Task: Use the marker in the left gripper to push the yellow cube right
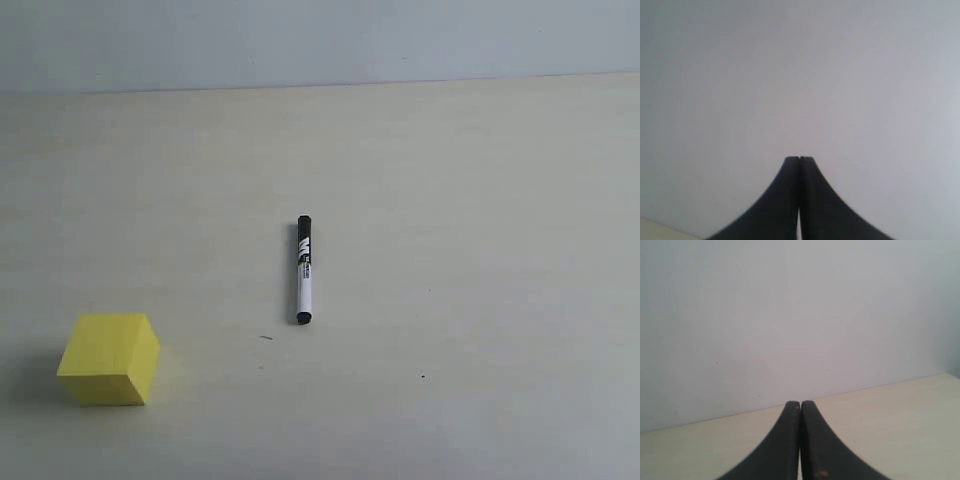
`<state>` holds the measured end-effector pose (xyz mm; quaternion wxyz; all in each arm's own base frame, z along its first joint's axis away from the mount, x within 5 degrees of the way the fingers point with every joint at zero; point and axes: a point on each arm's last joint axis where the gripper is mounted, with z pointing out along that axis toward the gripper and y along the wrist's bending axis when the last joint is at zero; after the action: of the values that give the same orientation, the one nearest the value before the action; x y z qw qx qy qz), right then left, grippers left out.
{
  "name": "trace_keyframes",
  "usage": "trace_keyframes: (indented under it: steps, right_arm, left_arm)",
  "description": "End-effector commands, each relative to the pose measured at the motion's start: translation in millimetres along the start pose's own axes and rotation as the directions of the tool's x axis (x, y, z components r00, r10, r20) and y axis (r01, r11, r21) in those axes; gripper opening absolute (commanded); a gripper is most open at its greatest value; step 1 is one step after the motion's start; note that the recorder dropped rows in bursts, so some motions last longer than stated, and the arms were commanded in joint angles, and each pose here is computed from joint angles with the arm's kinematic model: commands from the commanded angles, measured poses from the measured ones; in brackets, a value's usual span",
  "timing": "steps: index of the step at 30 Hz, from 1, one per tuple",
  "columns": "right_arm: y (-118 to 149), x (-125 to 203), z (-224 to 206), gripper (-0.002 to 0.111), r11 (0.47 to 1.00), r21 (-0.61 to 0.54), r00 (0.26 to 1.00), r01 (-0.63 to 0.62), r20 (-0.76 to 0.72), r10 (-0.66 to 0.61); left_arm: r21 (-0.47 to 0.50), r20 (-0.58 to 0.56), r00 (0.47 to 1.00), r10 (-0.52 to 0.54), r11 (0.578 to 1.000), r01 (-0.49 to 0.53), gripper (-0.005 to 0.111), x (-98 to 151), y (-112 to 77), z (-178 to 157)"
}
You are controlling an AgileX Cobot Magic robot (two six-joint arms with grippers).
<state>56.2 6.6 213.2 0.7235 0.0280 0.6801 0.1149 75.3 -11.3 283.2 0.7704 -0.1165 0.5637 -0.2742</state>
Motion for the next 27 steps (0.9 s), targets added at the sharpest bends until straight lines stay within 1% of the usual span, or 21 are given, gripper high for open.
trace_keyframes:
  steps: [1, 3, 4, 5, 7, 8, 10, 11, 12, 13, 14, 15, 17, 18, 19, 20, 21, 23, 24, 25, 27]
  right_arm:
    - [-0.5, 1.2, -0.4, 0.0, 1.0, 0.005, 1.0, -0.001, 0.001, 0.001]
    - [-0.5, 1.2, -0.4, 0.0, 1.0, 0.005, 1.0, -0.001, 0.001, 0.001]
    - [-0.5, 1.2, -0.4, 0.0, 1.0, 0.005, 1.0, -0.001, 0.001, 0.001]
    - [-0.5, 1.2, -0.4, 0.0, 1.0, 0.005, 1.0, -0.001, 0.001, 0.001]
    - [-0.5, 1.2, -0.4, 0.0, 1.0, 0.005, 1.0, -0.001, 0.001, 0.001]
    - [-0.5, 1.2, -0.4, 0.0, 1.0, 0.005, 1.0, -0.001, 0.001, 0.001]
    - [-0.5, 1.2, -0.4, 0.0, 1.0, 0.005, 1.0, -0.001, 0.001, 0.001]
    - [-0.5, 1.2, -0.4, 0.0, 1.0, 0.005, 1.0, -0.001, 0.001, 0.001]
    - [-0.5, 1.2, -0.4, 0.0, 1.0, 0.005, 1.0, -0.001, 0.001, 0.001]
    - [-0.5, 1.2, -0.4, 0.0, 1.0, 0.005, 1.0, -0.001, 0.001, 0.001]
    - [-0.5, 1.2, -0.4, 0.0, 1.0, 0.005, 1.0, -0.001, 0.001, 0.001]
    - [-0.5, 1.2, -0.4, 0.0, 1.0, 0.005, 1.0, -0.001, 0.001, 0.001]
    - [-0.5, 1.2, -0.4, 0.0, 1.0, 0.005, 1.0, -0.001, 0.001, 0.001]
    - [-0.5, 1.2, -0.4, 0.0, 1.0, 0.005, 1.0, -0.001, 0.001, 0.001]
    - [-0.5, 1.2, -0.4, 0.0, 1.0, 0.005, 1.0, -0.001, 0.001, 0.001]
    - [-0.5, 1.2, -0.4, 0.0, 1.0, 0.005, 1.0, -0.001, 0.001, 0.001]
    - [-0.5, 1.2, -0.4, 0.0, 1.0, 0.005, 1.0, -0.001, 0.001, 0.001]
    - [-0.5, 1.2, -0.4, 0.0, 1.0, 0.005, 1.0, -0.001, 0.001, 0.001]
    - [-0.5, 1.2, -0.4, 0.0, 1.0, 0.005, 1.0, -0.001, 0.001, 0.001]
    - [-0.5, 1.2, -0.4, 0.0, 1.0, 0.005, 1.0, -0.001, 0.001, 0.001]
    - [-0.5, 1.2, -0.4, 0.0, 1.0, 0.005, 1.0, -0.001, 0.001, 0.001]
  left_arm:
    - [0.022, -0.111, 0.978, 0.179, 0.984, -0.177, 0.0, -24.0, -17.9, 42.7]
    - [0.037, -0.169, 0.927, 0.336, 0.942, -0.335, 0.0, -32.7, -22.6, 64.0]
    - [0.06, -0.19, 0.882, 0.432, 0.902, -0.429, 0.0, -36.3, -24.8, 73.8]
    - [0.08, -0.211, 0.823, 0.527, 0.849, -0.523, 0.0, -39.5, -25.9, 82.5]
    - [0.128, -0.238, 0.685, 0.688, 0.722, -0.68, 0.0, -42.0, -25.8, 94.3]
    - [0.147, -0.261, 0.579, 0.773, 0.624, -0.767, 0.0, -42.7, -22.7, 100.6]
    - [0.126, -0.328, 0.434, 0.839, 0.495, -0.86, 0.0, -44.4, -12.1, 108.3]
    - [0.099, -0.393, 0.337, 0.855, 0.404, -0.909, 0.0, -45.5, -1.9, 113.1]
    - [0.08, -0.443, 0.274, 0.853, 0.342, -0.936, 0.0, -45.7, 6.1, 115.4]
    - [0.063, -0.498, 0.216, 0.84, 0.283, -0.957, 0.0, -45.3, 14.6, 117.0]
    - [0.03, -0.586, 0.174, 0.791, 0.236, -0.971, 0.0, -43.1, 28.0, 119.4]
    - [0.005, -0.639, 0.161, 0.752, 0.213, -0.977, 0.0, -41.8, 36.1, 121.9]
    - [-0.051, -0.76, 0.179, 0.625, 0.217, -0.975, 0.0, -34.2, 55.2, 132.1]
    - [-0.078, -0.807, 0.213, 0.551, 0.257, -0.963, 0.0, -26.7, 63.1, 138.4]
    - [-0.117, -0.85, 0.254, 0.461, 0.305, -0.945, 0.0, -20.4, 68.2, 145.2]
    - [-0.131, -0.885, 0.273, 0.377, 0.361, -0.923, 0.0, -12.2, 70.0, 152.8]
    - [-0.118, -0.908, 0.264, 0.325, 0.407, -0.906, 0.0, -4.2, 68.5, 159.1]
    - [-0.063, -0.944, 0.227, 0.241, 0.543, -0.837, 0.005, 17.8, 59.5, 176.6]
    - [-0.042, -0.949, 0.218, 0.227, 0.596, -0.802, 0.008, 25.1, 52.0, 185.2]
    - [-0.035, -0.954, 0.222, 0.201, 0.66, -0.75, 0.014, 35.9, 41.9, 193.5]
    - [-0.002, -0.962, 0.206, 0.18, 0.749, -0.662, 0.028, 56.3, 21.0, 207.1]
